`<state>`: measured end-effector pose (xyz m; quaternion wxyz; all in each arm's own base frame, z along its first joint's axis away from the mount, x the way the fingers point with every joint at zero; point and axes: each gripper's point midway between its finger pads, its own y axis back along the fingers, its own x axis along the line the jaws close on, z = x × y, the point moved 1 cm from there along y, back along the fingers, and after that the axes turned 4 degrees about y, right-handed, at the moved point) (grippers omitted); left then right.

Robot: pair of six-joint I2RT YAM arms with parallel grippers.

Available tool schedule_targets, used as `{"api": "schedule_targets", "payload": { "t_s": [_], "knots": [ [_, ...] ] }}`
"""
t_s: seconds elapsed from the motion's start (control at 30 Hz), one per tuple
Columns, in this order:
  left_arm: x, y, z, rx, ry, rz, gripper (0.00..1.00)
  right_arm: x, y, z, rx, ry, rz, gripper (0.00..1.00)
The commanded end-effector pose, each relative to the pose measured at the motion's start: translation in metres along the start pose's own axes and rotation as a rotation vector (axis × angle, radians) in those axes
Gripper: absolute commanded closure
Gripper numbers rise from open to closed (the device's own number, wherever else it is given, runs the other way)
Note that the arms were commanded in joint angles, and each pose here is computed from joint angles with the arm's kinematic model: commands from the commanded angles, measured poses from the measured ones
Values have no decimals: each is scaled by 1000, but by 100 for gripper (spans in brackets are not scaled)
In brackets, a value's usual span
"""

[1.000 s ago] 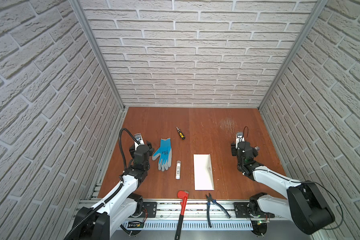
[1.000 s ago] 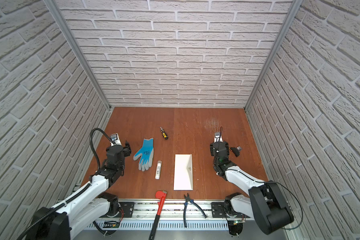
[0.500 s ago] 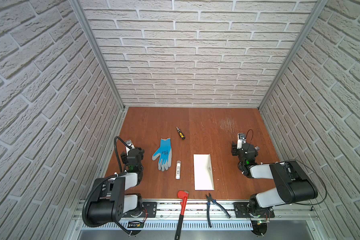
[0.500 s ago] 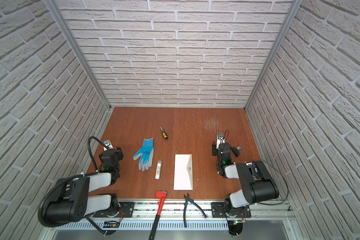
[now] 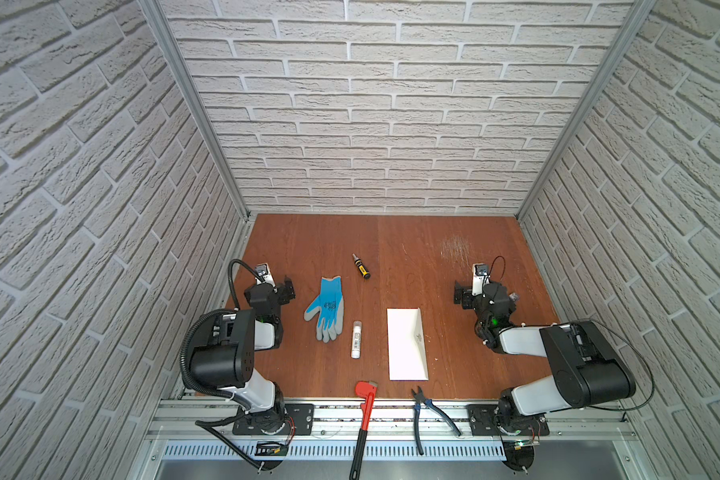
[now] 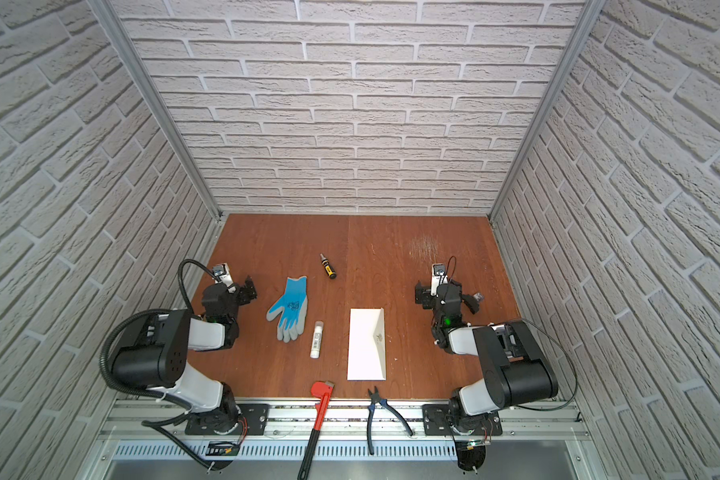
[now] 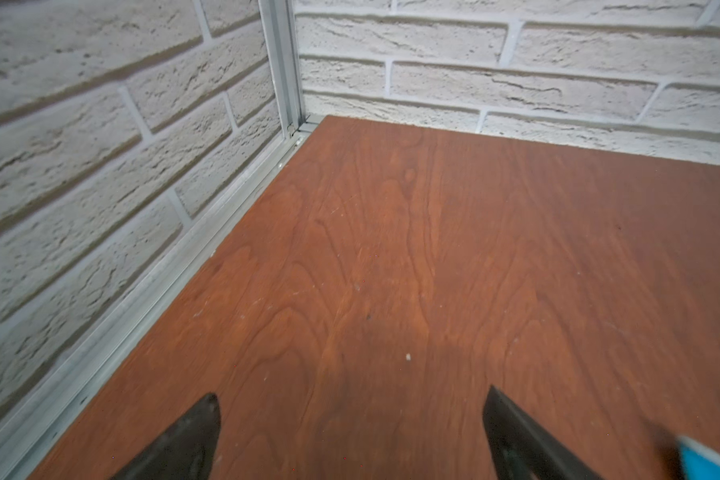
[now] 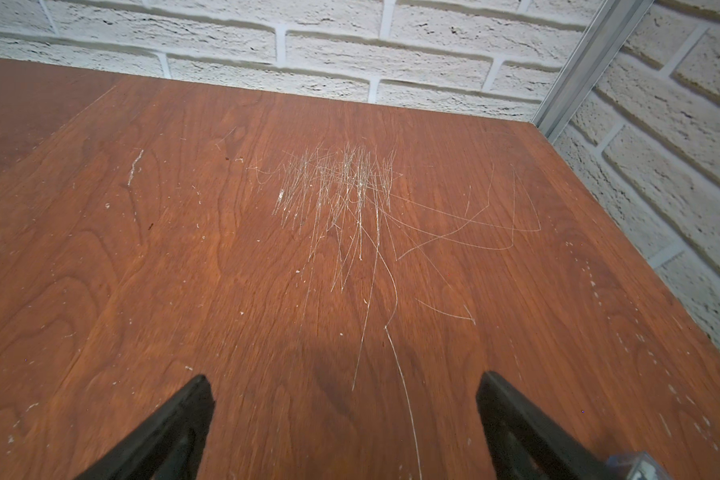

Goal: Place the letter into the envelope and seal it

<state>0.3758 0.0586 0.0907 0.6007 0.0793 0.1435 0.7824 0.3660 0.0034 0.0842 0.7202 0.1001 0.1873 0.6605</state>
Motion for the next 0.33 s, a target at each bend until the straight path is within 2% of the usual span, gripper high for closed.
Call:
{"api": "schedule_targets", "payload": {
  "t_s": [0.0,0.3],
  "knots": [
    [-7,-2,4,-7,-34,-13,2,-1,0,17,-51,-20,2,0],
    [-11,-3,4,2,-64,2,2,-1,0,18,-53,-22,3,0]
  ]
}}
